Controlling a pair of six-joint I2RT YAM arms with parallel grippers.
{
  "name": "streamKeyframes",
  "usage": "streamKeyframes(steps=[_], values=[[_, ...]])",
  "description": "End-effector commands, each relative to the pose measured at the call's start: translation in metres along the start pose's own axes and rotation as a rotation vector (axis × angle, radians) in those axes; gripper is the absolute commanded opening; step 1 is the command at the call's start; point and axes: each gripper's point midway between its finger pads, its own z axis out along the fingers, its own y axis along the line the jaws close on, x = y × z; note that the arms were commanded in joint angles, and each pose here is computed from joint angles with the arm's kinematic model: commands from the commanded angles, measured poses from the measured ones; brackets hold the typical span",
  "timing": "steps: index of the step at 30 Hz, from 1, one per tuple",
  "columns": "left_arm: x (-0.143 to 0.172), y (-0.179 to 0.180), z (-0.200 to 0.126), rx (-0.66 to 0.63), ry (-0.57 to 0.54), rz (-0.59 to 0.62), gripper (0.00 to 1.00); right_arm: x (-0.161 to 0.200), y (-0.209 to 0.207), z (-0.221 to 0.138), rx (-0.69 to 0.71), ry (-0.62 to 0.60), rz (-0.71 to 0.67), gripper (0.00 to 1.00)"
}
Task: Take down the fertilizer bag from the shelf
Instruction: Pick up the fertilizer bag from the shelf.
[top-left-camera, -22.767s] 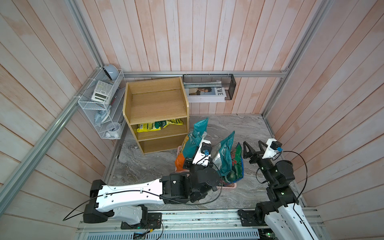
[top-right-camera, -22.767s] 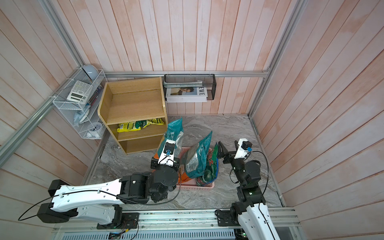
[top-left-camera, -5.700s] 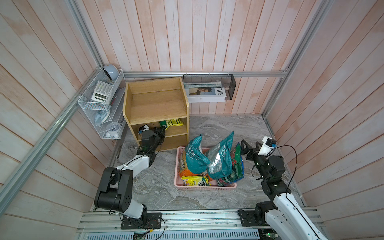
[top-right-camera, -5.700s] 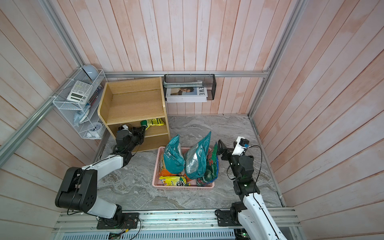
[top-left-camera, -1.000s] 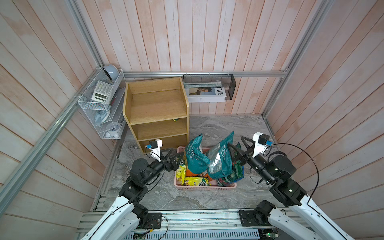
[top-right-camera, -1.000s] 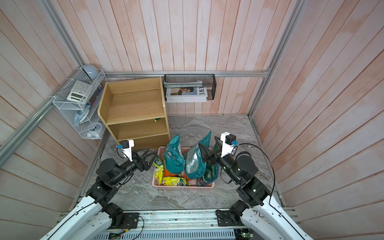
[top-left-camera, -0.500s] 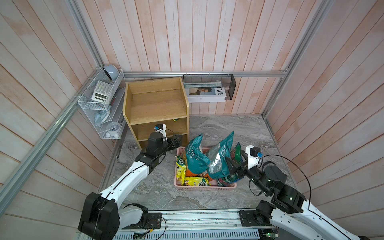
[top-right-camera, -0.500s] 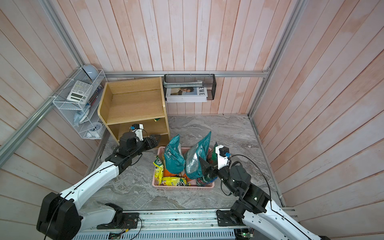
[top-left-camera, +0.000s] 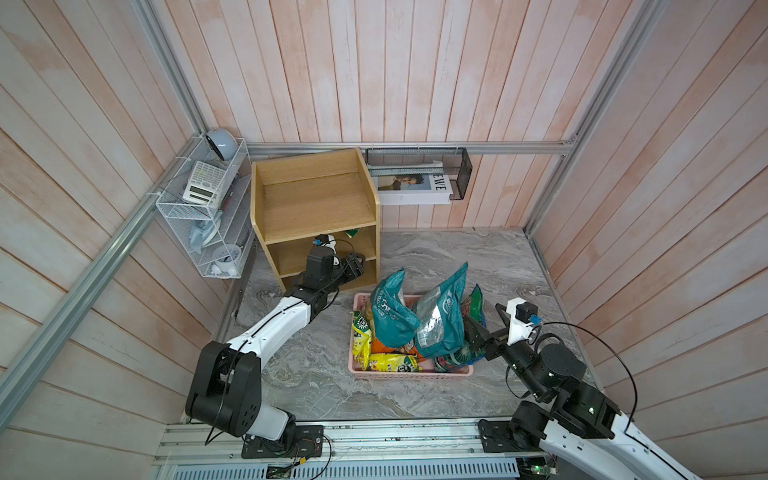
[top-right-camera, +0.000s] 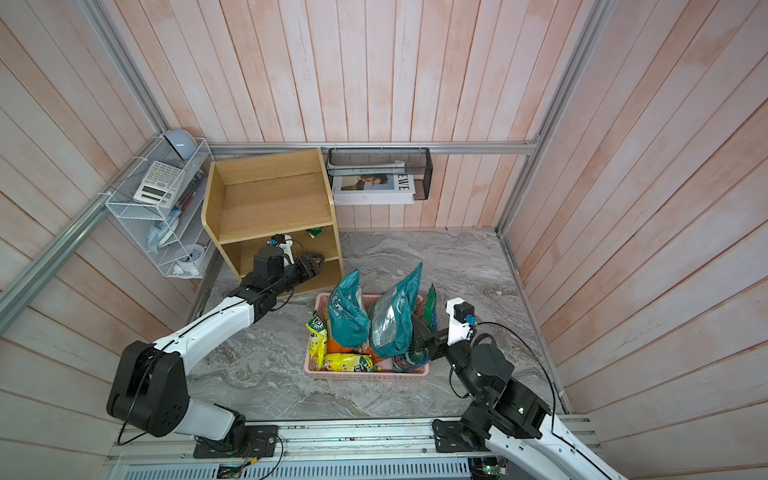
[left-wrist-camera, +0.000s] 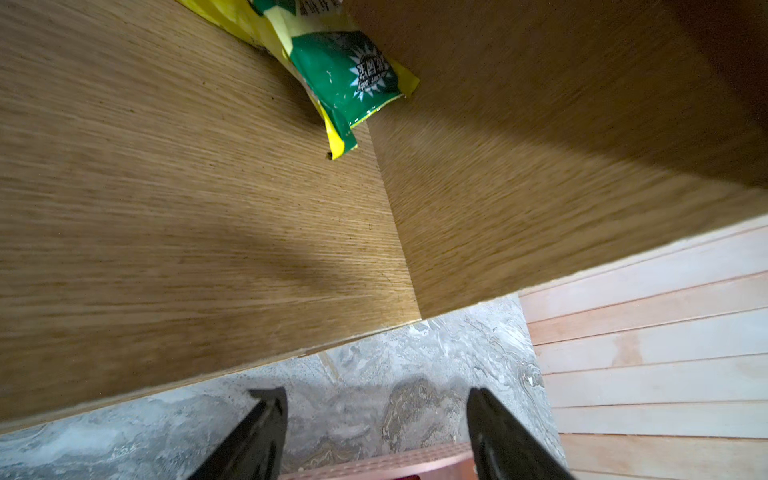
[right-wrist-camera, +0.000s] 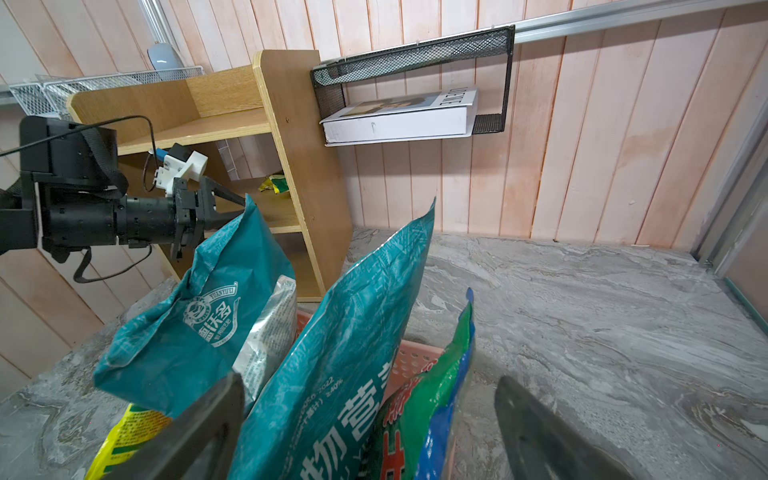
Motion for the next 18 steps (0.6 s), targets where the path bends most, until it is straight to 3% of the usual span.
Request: streamKeyframes(steps=[1, 9, 12, 16, 18], values=[[-0.025, -0.014, -0.010, 0.077, -0.094, -0.071, 0.73, 0.001, 0.000, 0.001, 0.004, -0.003, -0.013, 0.98], [-0.036, -0.020, -0.059, 0.123, -0.225, -0.083, 0.70, 0.001, 0.003, 0.002, -0.012, -0.011, -0.009, 0.98], [-0.043, -0.021, -0.053, 0.125, -0.256, -0.073, 0.62, 0.001, 0.002, 0.002, -0.009, -0.007, -0.013, 0.98], [-0.044, -0.024, -0.028, 0.150, -0.220, -0.097, 0.56, 0.002, 0.002, 0.001, -0.012, -0.008, -0.009, 0.98], [-0.043, -0.020, -0.016, 0.153, -0.203, -0.125, 0.45, 0.001, 0.002, 0.000, -0.011, -0.010, -0.008, 0.98]])
